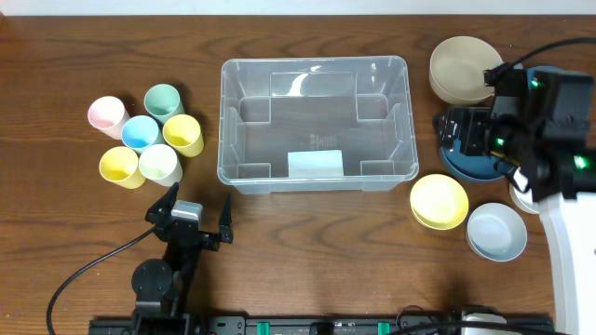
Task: Pack container
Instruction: 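Move the right gripper to the dark teal bowl and grasp its rim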
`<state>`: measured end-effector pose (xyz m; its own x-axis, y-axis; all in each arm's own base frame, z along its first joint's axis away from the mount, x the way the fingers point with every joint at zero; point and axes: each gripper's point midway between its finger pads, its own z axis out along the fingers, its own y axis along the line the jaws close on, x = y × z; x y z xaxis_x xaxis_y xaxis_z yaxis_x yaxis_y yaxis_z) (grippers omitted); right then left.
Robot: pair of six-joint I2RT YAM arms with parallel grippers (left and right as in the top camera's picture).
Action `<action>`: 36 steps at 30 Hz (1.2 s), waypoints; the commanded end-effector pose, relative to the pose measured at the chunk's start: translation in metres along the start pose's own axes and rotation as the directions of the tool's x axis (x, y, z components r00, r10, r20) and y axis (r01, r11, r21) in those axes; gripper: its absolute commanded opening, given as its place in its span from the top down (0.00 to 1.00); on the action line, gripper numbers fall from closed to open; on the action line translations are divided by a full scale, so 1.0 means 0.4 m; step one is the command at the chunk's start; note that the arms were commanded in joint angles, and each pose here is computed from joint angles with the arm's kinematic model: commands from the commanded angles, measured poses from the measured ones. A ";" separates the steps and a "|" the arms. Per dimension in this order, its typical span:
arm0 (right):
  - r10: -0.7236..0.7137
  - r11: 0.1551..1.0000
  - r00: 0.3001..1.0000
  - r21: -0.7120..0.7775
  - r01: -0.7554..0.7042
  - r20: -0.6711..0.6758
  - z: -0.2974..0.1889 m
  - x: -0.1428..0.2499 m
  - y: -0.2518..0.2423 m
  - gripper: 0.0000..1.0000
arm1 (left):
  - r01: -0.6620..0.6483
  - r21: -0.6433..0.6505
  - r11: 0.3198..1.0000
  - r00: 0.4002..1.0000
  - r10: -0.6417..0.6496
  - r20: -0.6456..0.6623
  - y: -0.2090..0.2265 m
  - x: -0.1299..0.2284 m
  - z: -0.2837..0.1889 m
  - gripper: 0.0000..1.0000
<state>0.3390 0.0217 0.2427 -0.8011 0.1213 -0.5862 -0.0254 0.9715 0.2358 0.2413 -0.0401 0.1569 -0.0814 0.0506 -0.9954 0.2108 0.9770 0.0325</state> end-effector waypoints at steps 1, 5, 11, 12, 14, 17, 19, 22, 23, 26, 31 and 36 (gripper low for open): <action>0.131 0.985 0.988 0.128 -0.119 -0.087 0.073 0.020 -0.088 0.01 | -0.010 0.019 1.000 0.999 0.011 -0.044 -0.009 0.039 0.002 0.02; 0.231 0.964 0.949 0.179 -0.195 -0.216 0.170 0.075 -0.145 0.01 | -0.010 0.019 1.000 0.999 0.011 -0.044 -0.009 0.039 0.002 0.02; 0.304 0.944 0.910 0.215 -0.249 -0.282 0.260 0.109 -0.190 0.01 | -0.010 0.019 1.000 0.999 0.011 -0.044 -0.009 0.039 0.002 0.02; 0.303 0.945 0.911 0.214 -0.249 -0.279 0.268 0.107 -0.192 0.01 | -0.010 0.019 1.000 0.999 0.011 -0.044 -0.009 0.039 0.002 0.02; 0.298 0.946 0.918 0.210 -0.247 -0.262 0.278 0.095 -0.195 0.01 | -0.010 0.019 1.000 0.999 0.011 -0.043 -0.009 0.038 0.002 0.02; 0.279 0.952 0.936 0.193 -0.239 -0.215 0.289 0.063 -0.193 0.08 | -0.010 0.019 1.000 0.999 0.011 -0.044 -0.009 0.039 0.002 0.02; 0.261 0.956 0.946 0.185 -0.227 -0.190 0.296 0.045 -0.187 0.11 | -0.010 0.019 1.000 0.999 0.011 -0.043 -0.009 0.038 0.002 0.02; 0.238 0.962 0.957 0.175 -0.209 -0.168 0.311 0.028 -0.174 0.13 | -0.010 0.019 1.000 0.999 0.011 -0.044 -0.009 0.039 0.002 0.02; 0.231 0.964 0.959 0.173 -0.203 -0.165 0.317 0.026 -0.170 0.14 | -0.010 0.019 1.000 0.999 0.011 -0.044 -0.009 0.039 0.002 0.02; 0.220 0.965 0.960 0.184 -0.188 -0.175 0.344 0.031 -0.169 0.16 | -0.010 0.019 1.000 0.999 0.011 -0.044 -0.009 0.039 0.002 0.02; 0.228 0.963 0.946 0.195 -0.185 -0.232 0.401 0.069 -0.177 0.20 | -0.010 0.019 1.000 0.999 0.011 -0.044 -0.009 0.039 0.002 0.02; 0.270 0.951 0.917 0.229 -0.206 -0.293 0.457 0.120 -0.196 0.27 | -0.010 0.019 1.000 0.999 0.011 -0.044 -0.009 0.039 0.002 0.02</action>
<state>0.4093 -0.0111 0.0642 -0.9162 0.2993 -0.2663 0.2557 0.9486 0.1865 0.2413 -0.0401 0.1569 -0.0814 0.0506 -0.9954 0.2108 0.9770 0.0325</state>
